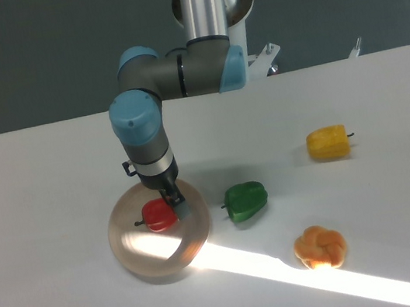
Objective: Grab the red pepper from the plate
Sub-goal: 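Lower the gripper onto the red pepper and close it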
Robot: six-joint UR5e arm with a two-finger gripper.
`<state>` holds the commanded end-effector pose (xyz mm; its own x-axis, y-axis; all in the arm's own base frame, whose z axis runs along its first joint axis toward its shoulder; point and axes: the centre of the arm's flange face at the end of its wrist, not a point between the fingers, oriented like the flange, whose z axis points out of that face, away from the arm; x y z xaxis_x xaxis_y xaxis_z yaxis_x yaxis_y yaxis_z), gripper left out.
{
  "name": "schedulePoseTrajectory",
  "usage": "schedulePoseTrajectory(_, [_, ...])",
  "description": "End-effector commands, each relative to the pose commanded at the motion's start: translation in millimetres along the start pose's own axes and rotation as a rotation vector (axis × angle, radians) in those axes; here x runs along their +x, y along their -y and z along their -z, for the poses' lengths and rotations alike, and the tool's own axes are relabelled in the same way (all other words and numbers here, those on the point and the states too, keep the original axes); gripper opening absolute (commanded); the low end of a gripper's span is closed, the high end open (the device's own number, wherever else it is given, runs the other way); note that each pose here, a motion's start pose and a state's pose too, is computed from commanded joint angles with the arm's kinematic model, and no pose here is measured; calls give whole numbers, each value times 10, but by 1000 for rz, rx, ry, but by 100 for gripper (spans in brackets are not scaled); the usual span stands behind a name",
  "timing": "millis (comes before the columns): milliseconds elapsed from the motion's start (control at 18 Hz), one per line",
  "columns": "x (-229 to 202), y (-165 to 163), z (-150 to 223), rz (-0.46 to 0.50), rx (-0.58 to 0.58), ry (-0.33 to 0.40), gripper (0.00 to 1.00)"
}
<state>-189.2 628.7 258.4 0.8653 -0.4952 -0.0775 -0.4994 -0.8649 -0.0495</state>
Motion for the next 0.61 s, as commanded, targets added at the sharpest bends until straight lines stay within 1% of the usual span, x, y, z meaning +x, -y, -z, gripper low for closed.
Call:
schedulePoseTrajectory(111, [31,88,-43,14,16,17,100])
schedulePoseTrajectory(333, [30,113,-168,14,10,7,100])
schedulePoseTrajectory(611, [15,135,-229,11,8,4,100])
